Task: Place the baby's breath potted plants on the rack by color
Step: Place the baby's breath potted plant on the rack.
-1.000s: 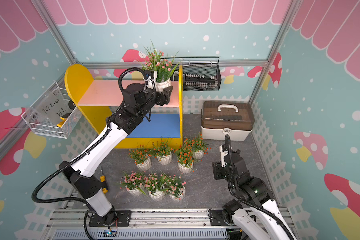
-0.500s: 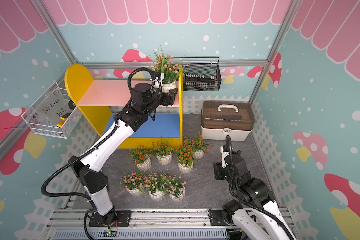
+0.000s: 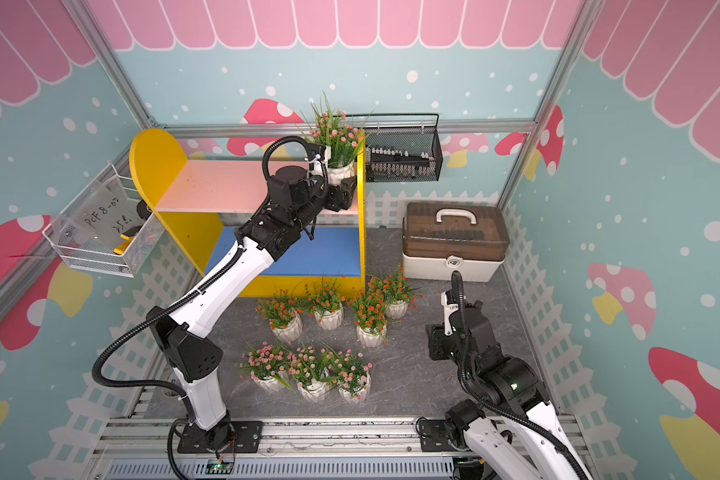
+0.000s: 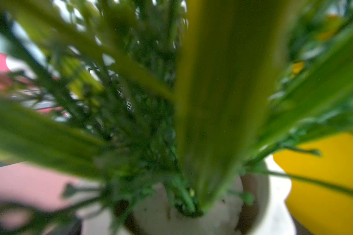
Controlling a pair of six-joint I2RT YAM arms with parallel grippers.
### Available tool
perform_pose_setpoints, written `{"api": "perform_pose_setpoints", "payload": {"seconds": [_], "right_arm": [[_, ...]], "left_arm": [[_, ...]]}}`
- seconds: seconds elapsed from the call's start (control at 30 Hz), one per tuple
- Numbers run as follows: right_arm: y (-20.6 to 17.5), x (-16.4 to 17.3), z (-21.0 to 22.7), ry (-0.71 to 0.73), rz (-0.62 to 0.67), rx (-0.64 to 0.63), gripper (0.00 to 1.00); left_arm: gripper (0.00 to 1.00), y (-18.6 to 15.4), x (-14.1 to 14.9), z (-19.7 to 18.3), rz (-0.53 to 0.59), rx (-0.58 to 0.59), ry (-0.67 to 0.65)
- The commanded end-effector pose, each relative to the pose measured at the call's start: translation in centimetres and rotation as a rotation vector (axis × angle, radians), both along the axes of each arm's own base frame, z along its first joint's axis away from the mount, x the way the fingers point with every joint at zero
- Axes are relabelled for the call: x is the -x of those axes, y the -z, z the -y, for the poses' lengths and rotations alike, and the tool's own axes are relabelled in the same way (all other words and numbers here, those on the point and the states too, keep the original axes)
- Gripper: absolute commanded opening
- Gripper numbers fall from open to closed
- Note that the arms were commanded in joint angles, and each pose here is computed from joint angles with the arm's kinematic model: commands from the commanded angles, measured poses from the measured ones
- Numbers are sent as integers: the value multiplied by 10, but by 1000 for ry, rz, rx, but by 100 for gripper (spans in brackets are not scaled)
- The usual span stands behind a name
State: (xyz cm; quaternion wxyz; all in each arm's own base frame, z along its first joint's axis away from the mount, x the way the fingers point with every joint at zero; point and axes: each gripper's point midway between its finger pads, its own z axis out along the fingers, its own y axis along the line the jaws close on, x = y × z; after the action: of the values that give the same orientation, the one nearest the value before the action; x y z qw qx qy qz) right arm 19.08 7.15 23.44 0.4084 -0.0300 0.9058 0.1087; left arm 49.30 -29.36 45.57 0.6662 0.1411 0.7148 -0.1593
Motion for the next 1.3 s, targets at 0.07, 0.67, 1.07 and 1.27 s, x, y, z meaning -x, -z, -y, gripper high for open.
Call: {"api": "perform_pose_setpoints", "payload": {"seconds": [0.07, 0.67, 1.07, 1.27], "right_arm": [[1, 1, 4, 21, -6, 4, 42], [2, -1, 2, 16, -13, 8, 46], [3, -1, 2, 15, -18, 9, 48], [9, -4, 0, 15, -44, 18, 50]], "left_arm": [[75, -38, 2, -8, 94, 71, -1], [99, -40, 15, -14, 106, 76, 28], [99, -40, 60, -40, 102, 65, 42], [99, -32, 90, -57, 90, 68, 45]]}}
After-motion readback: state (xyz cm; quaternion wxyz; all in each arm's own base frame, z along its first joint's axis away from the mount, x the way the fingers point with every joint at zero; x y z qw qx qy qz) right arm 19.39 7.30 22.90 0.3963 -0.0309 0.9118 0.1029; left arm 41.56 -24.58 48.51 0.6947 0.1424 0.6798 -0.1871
